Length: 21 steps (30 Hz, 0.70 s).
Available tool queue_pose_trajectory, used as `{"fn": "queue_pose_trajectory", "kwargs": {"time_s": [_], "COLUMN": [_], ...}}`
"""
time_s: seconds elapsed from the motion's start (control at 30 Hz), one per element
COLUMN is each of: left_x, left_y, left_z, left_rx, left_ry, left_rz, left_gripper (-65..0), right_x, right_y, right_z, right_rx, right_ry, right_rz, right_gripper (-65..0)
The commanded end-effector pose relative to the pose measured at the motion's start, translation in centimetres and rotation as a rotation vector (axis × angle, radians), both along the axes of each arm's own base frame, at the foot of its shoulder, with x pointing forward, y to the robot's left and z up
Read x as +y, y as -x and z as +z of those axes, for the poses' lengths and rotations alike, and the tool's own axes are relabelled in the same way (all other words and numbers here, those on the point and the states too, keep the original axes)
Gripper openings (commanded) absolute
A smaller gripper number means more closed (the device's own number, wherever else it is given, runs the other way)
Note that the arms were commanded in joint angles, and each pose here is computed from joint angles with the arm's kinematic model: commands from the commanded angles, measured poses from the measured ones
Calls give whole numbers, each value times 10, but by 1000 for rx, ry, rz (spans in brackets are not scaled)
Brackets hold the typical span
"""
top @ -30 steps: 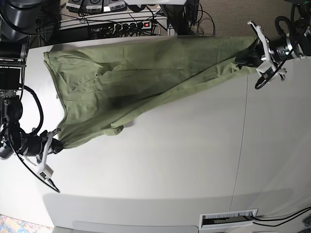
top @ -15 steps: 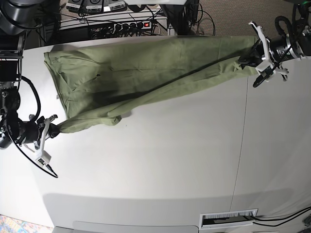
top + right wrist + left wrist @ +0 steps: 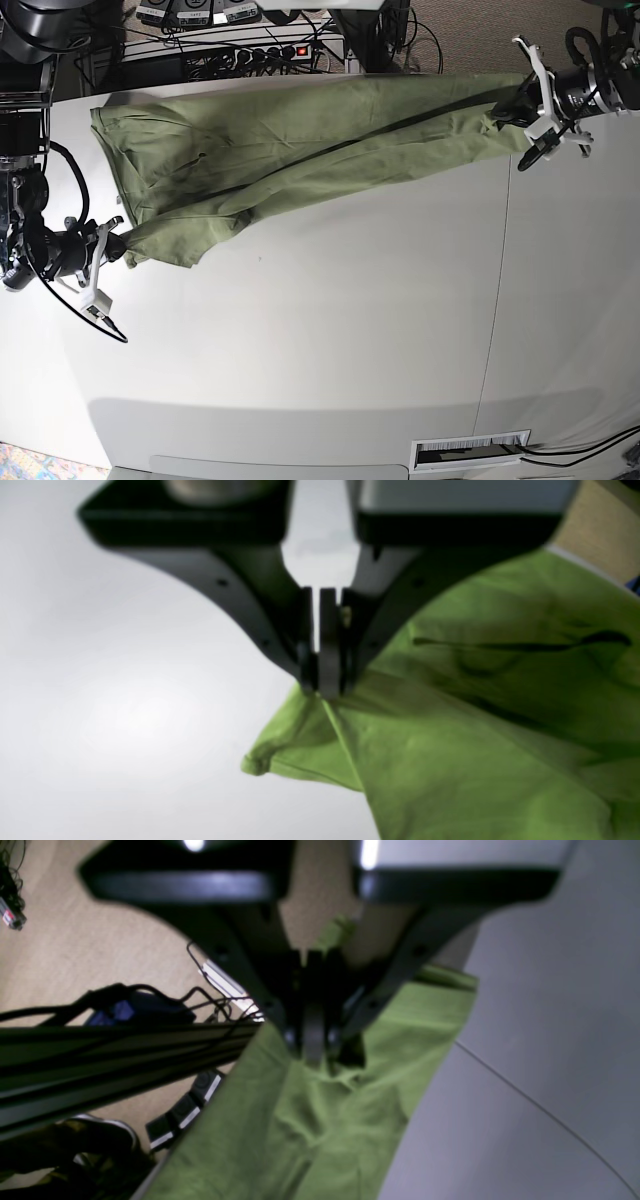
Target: Fold the T-shirt properly
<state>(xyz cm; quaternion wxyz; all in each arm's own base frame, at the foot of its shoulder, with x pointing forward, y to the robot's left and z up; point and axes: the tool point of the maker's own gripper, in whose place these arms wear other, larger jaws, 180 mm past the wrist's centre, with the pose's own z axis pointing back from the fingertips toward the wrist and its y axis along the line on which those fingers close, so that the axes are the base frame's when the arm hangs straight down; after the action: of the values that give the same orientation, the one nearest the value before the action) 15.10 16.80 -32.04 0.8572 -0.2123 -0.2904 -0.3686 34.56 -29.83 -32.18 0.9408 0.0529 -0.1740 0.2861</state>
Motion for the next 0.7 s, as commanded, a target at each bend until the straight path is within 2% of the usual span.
{"fn": "queue_pose_trajectory", "kwargs": {"time_s": [0.0, 0.07, 0.17, 0.27, 0.5, 0.67], "left_x": [-1, -2, 1, 2, 2, 7], "left_y": [-4, -5, -5, -5, -13, -11], "left_z": [9, 9, 7, 6, 10, 5], "left_rx": [-27, -33, -36, -38, -92, -82], "left_ry": [13, 16, -6, -16, -15, -54], "left_rz": [-11, -10, -12, -13, -11, -16], "left_gripper": [-650, -650, -530, -435, -424, -424], "right_x": [-6, -6, -6, -5, -3, 19], "right_y": [-10, -10, -10, -11, -11, -9], "right_z": [18, 18, 18, 18, 19, 10], "right_rx": [-52, -52, -51, -56, -58, -38], "right_ry": [6, 6, 6, -1, -9, -81], "right_rz": [-5, -5, -5, -4, -3, 18], "right_gripper": [-650, -650, -650, -577, -566, -566]}}
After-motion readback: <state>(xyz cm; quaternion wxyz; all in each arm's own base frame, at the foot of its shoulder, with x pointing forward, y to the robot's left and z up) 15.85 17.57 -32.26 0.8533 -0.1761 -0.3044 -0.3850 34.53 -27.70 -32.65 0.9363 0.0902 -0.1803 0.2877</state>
